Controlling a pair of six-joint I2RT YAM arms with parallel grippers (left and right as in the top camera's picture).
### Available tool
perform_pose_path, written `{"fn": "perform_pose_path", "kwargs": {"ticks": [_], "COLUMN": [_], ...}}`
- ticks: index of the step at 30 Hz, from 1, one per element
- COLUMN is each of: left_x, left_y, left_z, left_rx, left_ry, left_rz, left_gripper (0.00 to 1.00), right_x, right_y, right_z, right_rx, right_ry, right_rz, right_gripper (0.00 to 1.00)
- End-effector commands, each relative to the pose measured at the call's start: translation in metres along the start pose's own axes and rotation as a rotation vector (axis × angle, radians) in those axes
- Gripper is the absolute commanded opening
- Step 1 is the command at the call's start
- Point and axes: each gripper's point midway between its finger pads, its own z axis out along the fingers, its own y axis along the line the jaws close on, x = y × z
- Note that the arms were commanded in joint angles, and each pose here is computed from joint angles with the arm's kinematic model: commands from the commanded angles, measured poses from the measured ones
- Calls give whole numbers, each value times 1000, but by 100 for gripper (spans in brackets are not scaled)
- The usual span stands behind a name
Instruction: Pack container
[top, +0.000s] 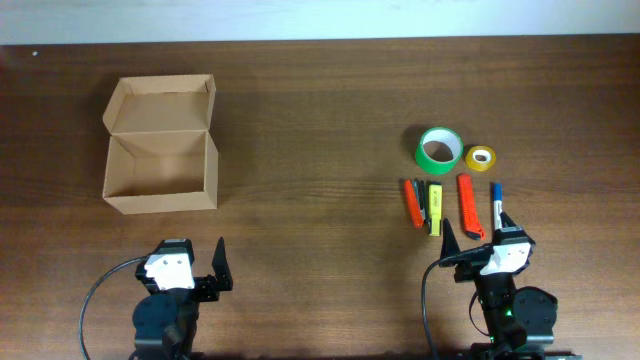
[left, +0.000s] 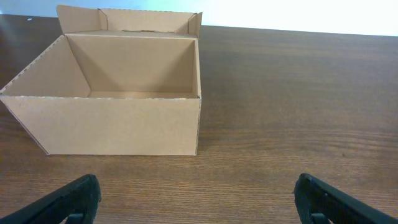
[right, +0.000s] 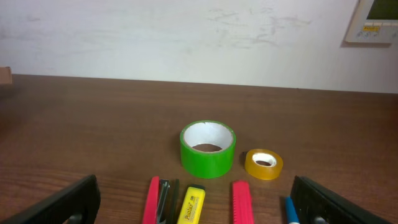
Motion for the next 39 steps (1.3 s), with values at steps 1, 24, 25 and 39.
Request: {"fn": "perform_pose_path", "kwargs": {"ticks": [1, 24, 25, 39], "left_x": [3, 3, 3, 0], "left_y": [0, 0, 0, -5], "left_z": [1, 1, 1, 1], "left_rx": [5, 5, 5, 31], "left_ry": [1, 0, 0, -8], "left_rz": [-5, -5, -5, -6], "left_gripper": [99, 99, 99, 99], "right_x": [4, 4, 4, 4], "right_y": [2, 2, 2, 2], "right_z": [1, 1, 1, 1], "right_rx": [-7, -7, -7, -7], "right_ry": [3, 3, 3, 3], "right_rz": [7, 7, 7, 7], "right_gripper": [99, 99, 99, 99]}}
